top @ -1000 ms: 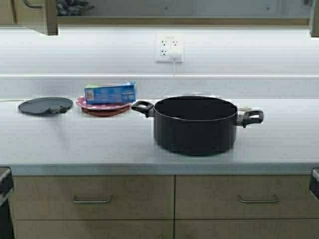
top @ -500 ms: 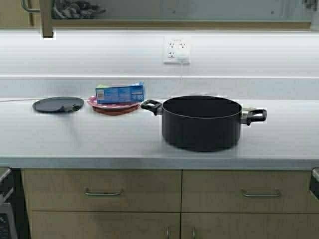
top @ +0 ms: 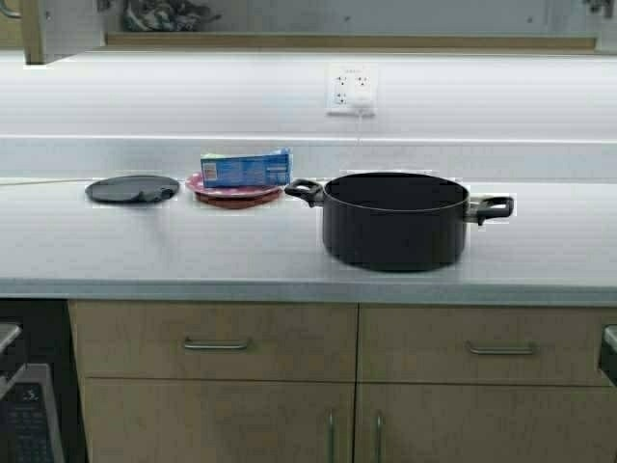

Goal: Open the cabinet, put the pot inside, then close it

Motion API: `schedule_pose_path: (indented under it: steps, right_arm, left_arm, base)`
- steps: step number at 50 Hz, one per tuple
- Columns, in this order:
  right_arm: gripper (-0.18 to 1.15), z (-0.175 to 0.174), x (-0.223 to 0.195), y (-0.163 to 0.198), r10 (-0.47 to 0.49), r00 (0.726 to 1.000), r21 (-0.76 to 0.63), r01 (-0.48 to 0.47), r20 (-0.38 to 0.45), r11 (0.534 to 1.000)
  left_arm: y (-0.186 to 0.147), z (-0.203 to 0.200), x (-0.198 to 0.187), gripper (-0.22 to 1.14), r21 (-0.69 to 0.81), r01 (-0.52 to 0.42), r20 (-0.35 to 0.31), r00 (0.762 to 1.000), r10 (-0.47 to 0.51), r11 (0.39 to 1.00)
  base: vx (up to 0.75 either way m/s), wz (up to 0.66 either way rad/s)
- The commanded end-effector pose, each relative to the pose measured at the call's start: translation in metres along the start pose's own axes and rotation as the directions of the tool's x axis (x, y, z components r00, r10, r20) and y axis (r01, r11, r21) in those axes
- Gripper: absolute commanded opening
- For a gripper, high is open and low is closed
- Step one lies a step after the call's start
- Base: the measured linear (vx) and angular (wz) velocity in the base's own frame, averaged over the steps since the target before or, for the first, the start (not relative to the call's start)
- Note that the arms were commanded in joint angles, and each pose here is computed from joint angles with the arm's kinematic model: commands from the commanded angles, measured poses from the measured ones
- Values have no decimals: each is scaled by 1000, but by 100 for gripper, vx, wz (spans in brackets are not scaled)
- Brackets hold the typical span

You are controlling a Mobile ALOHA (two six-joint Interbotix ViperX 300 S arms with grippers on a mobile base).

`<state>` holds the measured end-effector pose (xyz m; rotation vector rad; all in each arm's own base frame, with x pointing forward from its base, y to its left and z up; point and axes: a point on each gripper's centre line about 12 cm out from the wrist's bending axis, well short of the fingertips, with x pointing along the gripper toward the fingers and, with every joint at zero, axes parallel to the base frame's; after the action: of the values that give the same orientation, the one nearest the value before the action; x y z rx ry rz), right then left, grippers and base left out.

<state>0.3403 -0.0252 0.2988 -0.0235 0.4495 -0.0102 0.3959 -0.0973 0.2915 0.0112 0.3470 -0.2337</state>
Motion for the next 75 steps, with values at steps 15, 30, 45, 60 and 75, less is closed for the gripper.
schedule_pose_path:
  steps: [15, 30, 45, 60, 75]
  right_arm:
    - [104, -14, -38, 136, 378, 925, 61, -380, 32, 923]
    - [104, -119, -57, 186, 376, 900, 284, -427, 218, 858]
    - [104, -204, -25, 174, 360, 890, 529, -455, 279, 716]
    - [104, -246, 45, 154, 233, 882, 691, -467, 409, 552]
    - [104, -273, 76, 142, 186, 887, 731, -454, 422, 509]
  left_arm:
    - [-49, -31, -65, 105, -59, 94, 160, 983, -84, 994]
    - [-53, -128, -106, 103, -359, 195, 250, 962, -107, 913]
    - [-48, -227, -75, 103, -544, 234, 210, 968, -139, 806]
    - [-53, -277, 15, 103, -749, 398, 292, 916, -275, 530]
    - [-40, -260, 38, 103, -730, 414, 336, 910, -242, 544]
  base:
    - [-11, -9]
    - [-5, -7]
    - [1, 0]
    - [5, 1]
    - [14, 0]
